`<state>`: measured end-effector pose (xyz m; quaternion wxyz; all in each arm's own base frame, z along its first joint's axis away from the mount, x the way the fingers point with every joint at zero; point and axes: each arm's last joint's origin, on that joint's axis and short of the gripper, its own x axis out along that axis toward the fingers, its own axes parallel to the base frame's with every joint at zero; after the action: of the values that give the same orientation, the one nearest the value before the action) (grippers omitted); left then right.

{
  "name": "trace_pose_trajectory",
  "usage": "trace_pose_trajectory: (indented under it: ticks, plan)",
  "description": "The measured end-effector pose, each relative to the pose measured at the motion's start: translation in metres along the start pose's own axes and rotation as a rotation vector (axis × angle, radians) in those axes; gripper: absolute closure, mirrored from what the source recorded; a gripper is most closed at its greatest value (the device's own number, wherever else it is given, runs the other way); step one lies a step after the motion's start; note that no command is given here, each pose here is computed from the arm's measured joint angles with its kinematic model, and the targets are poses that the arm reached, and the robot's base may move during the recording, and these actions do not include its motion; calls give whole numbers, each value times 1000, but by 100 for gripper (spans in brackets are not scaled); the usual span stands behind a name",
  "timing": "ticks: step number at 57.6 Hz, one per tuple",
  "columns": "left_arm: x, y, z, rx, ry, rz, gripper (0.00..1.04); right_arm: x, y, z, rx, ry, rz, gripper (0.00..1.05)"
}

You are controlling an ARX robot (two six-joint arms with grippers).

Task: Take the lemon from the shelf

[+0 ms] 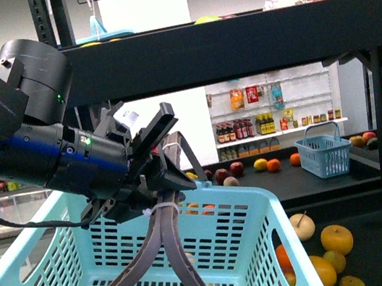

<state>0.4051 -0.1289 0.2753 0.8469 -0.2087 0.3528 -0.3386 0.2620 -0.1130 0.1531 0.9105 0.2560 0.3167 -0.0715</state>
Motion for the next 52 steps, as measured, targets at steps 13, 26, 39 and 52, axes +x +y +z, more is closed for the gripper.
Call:
trace_pose_trajectory:
  ticks: [13, 26, 39, 52]
  plan:
    - [0, 0, 0, 1, 0, -3, 85, 123, 7, 27, 121, 203, -115, 2]
    - [0, 0, 0, 1, -1, 1, 85, 202, 55, 31, 160, 261, -127, 2]
    - [0, 0, 0, 1, -1, 1, 85, 265, 99, 24, 217, 309, -168, 2]
    - [0, 0, 0, 1, -2, 1, 85, 312, 118, 12, 293, 349, -249, 2]
